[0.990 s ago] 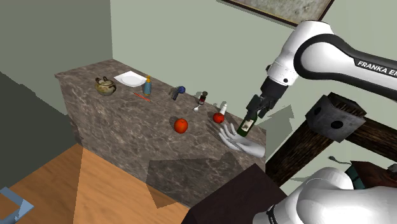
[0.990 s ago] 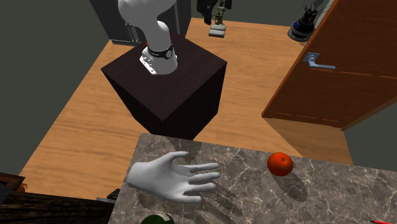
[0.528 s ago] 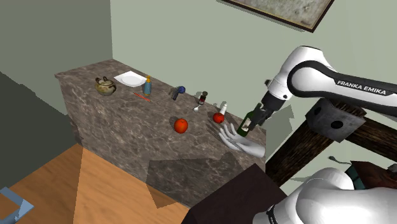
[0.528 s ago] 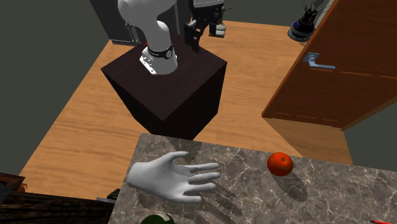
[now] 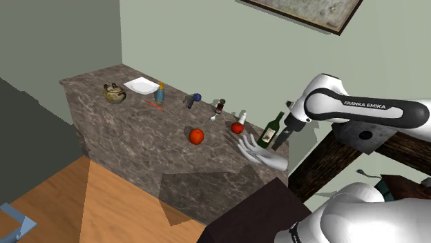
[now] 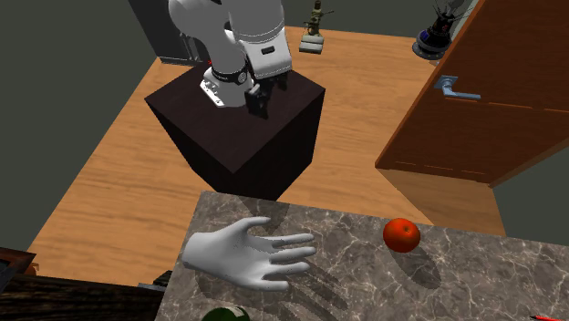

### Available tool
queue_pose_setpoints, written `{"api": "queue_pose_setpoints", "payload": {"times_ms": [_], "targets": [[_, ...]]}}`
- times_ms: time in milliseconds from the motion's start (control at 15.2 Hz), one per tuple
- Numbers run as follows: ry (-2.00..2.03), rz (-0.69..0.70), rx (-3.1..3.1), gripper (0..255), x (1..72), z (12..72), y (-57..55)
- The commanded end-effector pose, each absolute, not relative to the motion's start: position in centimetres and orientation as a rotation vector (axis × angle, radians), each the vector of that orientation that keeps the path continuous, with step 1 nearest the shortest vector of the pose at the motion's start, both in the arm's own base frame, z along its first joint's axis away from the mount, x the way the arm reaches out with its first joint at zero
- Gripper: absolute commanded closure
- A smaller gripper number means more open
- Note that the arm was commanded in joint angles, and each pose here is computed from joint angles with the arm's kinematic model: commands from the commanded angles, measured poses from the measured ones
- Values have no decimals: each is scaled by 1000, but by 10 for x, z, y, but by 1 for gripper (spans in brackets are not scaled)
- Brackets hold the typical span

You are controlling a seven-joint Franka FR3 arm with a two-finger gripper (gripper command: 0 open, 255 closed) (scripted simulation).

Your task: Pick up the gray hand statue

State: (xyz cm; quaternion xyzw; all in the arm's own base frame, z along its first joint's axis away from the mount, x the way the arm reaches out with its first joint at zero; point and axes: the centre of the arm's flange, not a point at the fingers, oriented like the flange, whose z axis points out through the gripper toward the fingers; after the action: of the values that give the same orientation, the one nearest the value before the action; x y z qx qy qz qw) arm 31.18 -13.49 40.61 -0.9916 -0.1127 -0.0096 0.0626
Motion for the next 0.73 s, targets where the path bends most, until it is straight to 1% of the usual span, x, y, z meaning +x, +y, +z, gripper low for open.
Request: {"api": "queue_pose_setpoints", "payload": {"times_ms": [0, 660], "targets": [[-403, -43, -2987, 0, 316, 382, -151], [-676, -98, -2917, 0, 342, 281, -236]]}}
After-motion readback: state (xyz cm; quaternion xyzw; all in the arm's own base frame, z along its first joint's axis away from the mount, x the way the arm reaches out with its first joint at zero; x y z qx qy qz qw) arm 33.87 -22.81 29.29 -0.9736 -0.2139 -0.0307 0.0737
